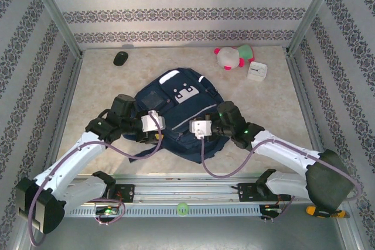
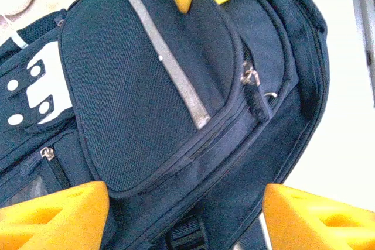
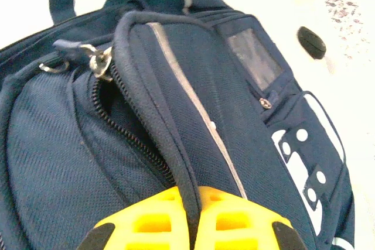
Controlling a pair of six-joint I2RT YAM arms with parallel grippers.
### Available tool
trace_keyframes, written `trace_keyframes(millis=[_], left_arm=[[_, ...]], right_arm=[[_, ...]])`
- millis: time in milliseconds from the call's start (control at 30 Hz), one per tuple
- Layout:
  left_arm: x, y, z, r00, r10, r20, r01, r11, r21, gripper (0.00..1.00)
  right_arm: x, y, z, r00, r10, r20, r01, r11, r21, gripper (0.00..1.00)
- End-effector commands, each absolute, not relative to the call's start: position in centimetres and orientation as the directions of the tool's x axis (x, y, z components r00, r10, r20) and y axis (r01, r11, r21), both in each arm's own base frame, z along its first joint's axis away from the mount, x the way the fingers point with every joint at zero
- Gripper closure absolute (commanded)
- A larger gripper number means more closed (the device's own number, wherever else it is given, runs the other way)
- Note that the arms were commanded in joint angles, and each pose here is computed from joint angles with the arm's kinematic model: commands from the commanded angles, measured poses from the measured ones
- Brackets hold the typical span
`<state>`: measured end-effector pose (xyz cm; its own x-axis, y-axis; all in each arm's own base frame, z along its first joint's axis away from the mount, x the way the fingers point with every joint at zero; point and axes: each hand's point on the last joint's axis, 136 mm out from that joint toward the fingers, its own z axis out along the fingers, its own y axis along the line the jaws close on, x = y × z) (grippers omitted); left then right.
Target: Pack books, pencil case, and school supplies into a backpack
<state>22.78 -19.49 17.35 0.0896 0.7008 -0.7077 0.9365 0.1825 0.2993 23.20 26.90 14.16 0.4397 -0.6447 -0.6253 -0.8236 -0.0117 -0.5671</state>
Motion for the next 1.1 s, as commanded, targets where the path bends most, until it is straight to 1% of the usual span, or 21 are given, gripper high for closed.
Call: trace_keyframes(millis=[0, 133, 300, 400, 500, 533, 567, 633, 667, 700, 733, 800, 867, 933, 1000, 1067], left_arm=[[23.5, -19.0, 17.4, 0.227, 0.756, -0.614, 0.911, 0.059, 0.409, 0.29], [23.8, -20.7, 17.8, 0.276, 0.718, -0.639, 0.907, 0.025, 0.420, 0.27], [23.6, -23.1, 15.5, 0.334, 0.725, -0.603, 0.908, -0.075, 0.413, 0.25], [24.5, -24.4, 15.2, 0.328, 0.706, -0.628, 0.909, -0.056, 0.412, 0.28], [25.7, -25.4, 15.1, 0.321, 0.689, -0.649, 0.906, -0.024, 0.422, 0.45], [25.9, -25.6, 15.0, 0.314, 0.686, -0.656, 0.909, -0.017, 0.417, 0.55], [26.1, -25.7, 15.0, 0.312, 0.688, -0.656, 0.910, -0.017, 0.415, 0.67], [26.3, -25.9, 15.2, 0.297, 0.688, -0.662, 0.915, -0.008, 0.403, 0.80], [26.2, -26.1, 15.5, 0.282, 0.681, -0.676, 0.922, 0.003, 0.388, 0.85], [26.0, -26.2, 15.7, 0.260, 0.674, -0.692, 0.930, 0.019, 0.368, 0.90], [25.8, -26.4, 16.1, 0.233, 0.658, -0.716, 0.938, 0.043, 0.345, 0.94], [25.5, -26.7, 16.6, 0.164, 0.632, -0.758, 0.950, 0.104, 0.293, 1.00], [25.5, -27.0, 16.8, 0.070, 0.602, -0.795, 0.954, 0.192, 0.229, 1.00], [25.5, -27.3, 16.7, -0.024, 0.572, -0.820, 0.951, 0.267, 0.158, 1.00], [25.8, -27.3, 16.3, -0.119, 0.566, -0.816, 0.935, 0.340, 0.099, 1.00], [26.9, -27.1, 16.2, -0.230, 0.536, -0.812, 0.894, 0.445, 0.041, 1.00]], right_arm=[[22.2, 27.4, 15.4, 0.522, -0.584, -0.621, -0.810, -0.112, -0.576, 1.00], [22.3, 27.4, 15.8, 0.530, -0.575, -0.623, -0.808, -0.119, -0.577, 1.00], [22.2, 27.6, 16.1, 0.523, -0.563, -0.641, -0.815, -0.108, -0.570, 1.00], [22.0, 27.6, 16.2, 0.517, -0.556, -0.651, -0.819, -0.103, -0.564, 1.00], [22.0, 27.5, 16.3, 0.514, -0.556, -0.653, -0.820, -0.098, -0.563, 1.00], [22.0, 27.5, 16.4, 0.516, -0.556, -0.652, -0.819, -0.095, -0.566, 1.00], [22.0, 27.4, 16.6, 0.512, -0.558, -0.654, -0.819, -0.087, -0.567, 1.00], [22.2, 27.2, 17.1, 0.493, -0.562, -0.664, -0.824, -0.058, -0.563, 0.99], [22.3, 27.0, 17.4, 0.475, -0.567, -0.673, -0.829, -0.033, -0.558, 0.96], [22.4, 26.8, 17.9, 0.446, -0.571, -0.689, -0.838, 0.005, -0.546, 0.91], [22.6, 26.4, 18.6, 0.396, -0.576, -0.716, -0.850, 0.065, -0.523, 0.84], [23.1, 25.6, 20.5, 0.232, -0.549, -0.803, -0.876, 0.241, -0.417, 0.66], [23.3, 24.6, 22.8, 0.046, -0.445, -0.894, -0.869, 0.424, -0.256, 0.58], [23.4, 23.7, 24.5, -0.100, -0.314, -0.944, -0.824, 0.559, -0.099, 0.56], [23.8, 22.6, 25.3, -0.247, -0.156, -0.956, -0.726, 0.684, 0.075, 0.52], [23.8, 22.0, 25.6, -0.349, -0.032, -0.937, -0.636, 0.742, 0.212, 0.52]])
